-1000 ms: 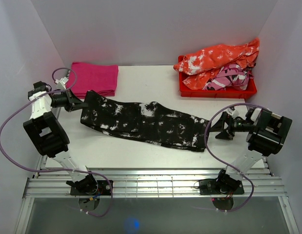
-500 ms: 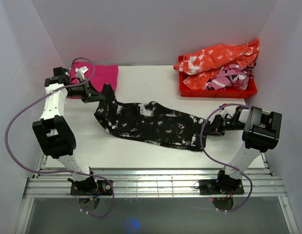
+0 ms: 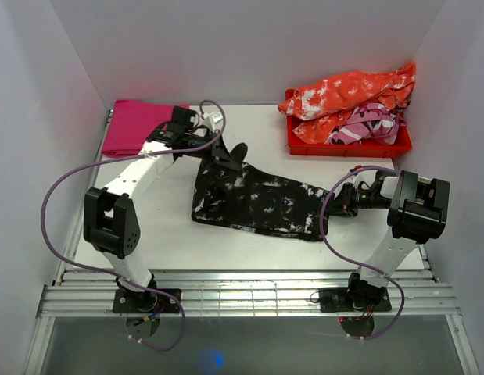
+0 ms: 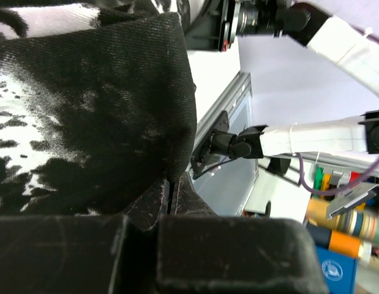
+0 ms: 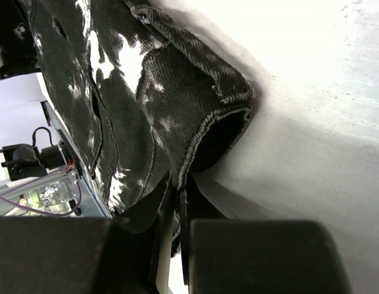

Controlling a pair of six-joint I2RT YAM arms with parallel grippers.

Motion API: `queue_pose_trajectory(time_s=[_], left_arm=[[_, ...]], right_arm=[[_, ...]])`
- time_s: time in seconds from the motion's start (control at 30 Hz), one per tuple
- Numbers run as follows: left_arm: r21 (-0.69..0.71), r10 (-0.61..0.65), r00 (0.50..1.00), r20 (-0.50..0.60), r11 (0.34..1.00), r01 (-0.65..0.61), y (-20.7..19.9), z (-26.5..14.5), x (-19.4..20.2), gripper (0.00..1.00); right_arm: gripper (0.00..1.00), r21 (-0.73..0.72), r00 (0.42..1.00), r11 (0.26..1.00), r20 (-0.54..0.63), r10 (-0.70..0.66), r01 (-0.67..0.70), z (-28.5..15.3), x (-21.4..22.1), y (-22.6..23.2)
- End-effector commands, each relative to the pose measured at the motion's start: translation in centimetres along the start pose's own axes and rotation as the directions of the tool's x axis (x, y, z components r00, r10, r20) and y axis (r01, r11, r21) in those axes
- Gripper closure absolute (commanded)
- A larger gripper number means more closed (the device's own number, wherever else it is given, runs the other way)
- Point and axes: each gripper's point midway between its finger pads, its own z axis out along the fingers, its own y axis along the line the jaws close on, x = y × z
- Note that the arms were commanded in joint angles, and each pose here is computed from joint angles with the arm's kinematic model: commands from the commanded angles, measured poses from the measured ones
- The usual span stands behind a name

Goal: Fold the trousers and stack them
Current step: Fold the trousers

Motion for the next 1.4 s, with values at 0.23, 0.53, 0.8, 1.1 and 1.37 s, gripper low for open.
queue_pose_trajectory(time_s=[0.23,0.53,0.8,1.1,1.37], left_arm=[[0.048,0.025,0.996,-0.084,0.999,-0.021,-5.2,10.5,0.9,1.0],[0.035,-0.004,0.986,-0.169,0.999,0.01,-6.0,17.3,3.3,1.0],[-0.048,-0.035,0.985,-0.167,0.998,0.028,-7.0,21.9,5.3,1.0],[-0.053,-0.041,0.976,-0.214,0.998,0.03,-8.0,25.3,8.2,1.0],[-0.046,-0.045,0.976,-0.211,0.998,0.037,-9.2,27.1,9.0,1.0]], right_arm=[[0.92,0.006,0.998,0.998,-0.004,-0.068,0.068,1.0,0.4,0.4],[0.92,-0.001,0.998,0.998,0.006,-0.063,0.063,1.2,0.5,0.5],[0.92,-0.004,0.998,0.998,0.025,-0.062,0.062,1.2,0.3,0.7],[0.92,-0.004,0.998,0.998,0.03,-0.061,0.062,1.3,0.4,0.8],[0.92,-0.006,0.998,0.998,0.031,-0.063,0.063,1.4,0.6,0.9]])
